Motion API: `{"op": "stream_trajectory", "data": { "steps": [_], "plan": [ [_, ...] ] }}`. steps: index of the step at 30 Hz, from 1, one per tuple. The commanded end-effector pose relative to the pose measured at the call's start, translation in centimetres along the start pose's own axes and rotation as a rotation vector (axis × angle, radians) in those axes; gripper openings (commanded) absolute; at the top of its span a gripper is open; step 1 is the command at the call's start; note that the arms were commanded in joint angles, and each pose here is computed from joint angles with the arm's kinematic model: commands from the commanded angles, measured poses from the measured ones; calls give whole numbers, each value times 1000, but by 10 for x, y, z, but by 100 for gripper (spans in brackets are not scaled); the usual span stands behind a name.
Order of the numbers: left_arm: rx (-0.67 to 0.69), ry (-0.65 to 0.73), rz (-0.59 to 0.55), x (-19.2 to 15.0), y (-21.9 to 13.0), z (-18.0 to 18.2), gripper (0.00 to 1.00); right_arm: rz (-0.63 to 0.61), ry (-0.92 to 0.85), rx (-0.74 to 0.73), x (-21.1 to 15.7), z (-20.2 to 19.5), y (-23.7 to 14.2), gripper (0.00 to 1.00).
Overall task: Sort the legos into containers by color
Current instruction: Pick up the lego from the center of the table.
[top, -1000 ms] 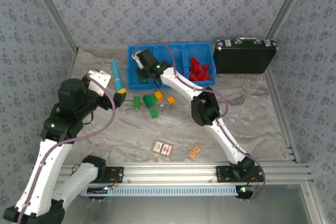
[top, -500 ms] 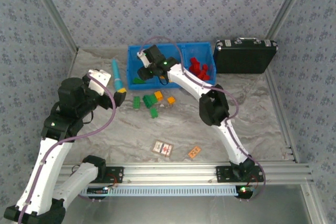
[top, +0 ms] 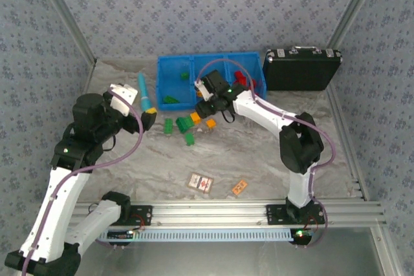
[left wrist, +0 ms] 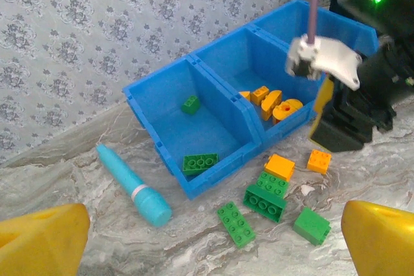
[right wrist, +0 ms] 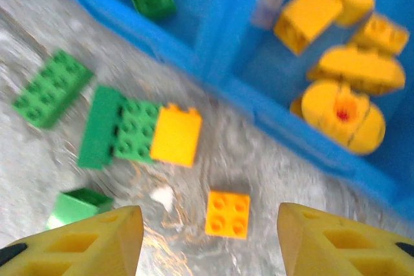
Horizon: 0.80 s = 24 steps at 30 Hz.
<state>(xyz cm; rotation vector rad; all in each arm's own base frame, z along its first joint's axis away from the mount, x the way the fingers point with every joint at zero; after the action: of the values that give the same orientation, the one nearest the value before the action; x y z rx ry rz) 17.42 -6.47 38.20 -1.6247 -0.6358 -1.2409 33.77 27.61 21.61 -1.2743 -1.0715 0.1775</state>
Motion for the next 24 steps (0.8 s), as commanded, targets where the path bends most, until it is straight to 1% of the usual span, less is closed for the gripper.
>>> {"op": "stream_trajectory", "data": {
  "steps": [1, 8, 15, 24],
  "plan": [
    [17, -15, -27, 12, -6, 1, 100, 35, 43, -19, -18, -1, 7, 59],
    [9, -19, -1, 12, 1, 2, 100, 74, 76, -14, -30, -10, 37, 63],
    [35, -22, 21, 11, 9, 5, 100, 122, 99, 13, -37, -16, 63, 71],
    [29, -26, 34, 12, 11, 5, 100, 144, 126, 26, -45, -15, 78, 72]
  ]
}}
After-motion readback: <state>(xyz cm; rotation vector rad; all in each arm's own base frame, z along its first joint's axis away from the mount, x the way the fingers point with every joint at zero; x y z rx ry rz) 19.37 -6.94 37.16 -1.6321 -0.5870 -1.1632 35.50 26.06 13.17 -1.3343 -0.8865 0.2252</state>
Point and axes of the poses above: each hand's point on the last joint's axis, 136 mm out from that joint toward the fingers, its own y axis out along the fingers, its own z axis along the line the jaws close on, x = y × z, the point moved 10 cm from there along -y, back along the fingers, and after that the axes turned 11 degrees about -y, right-handed, at the moved point
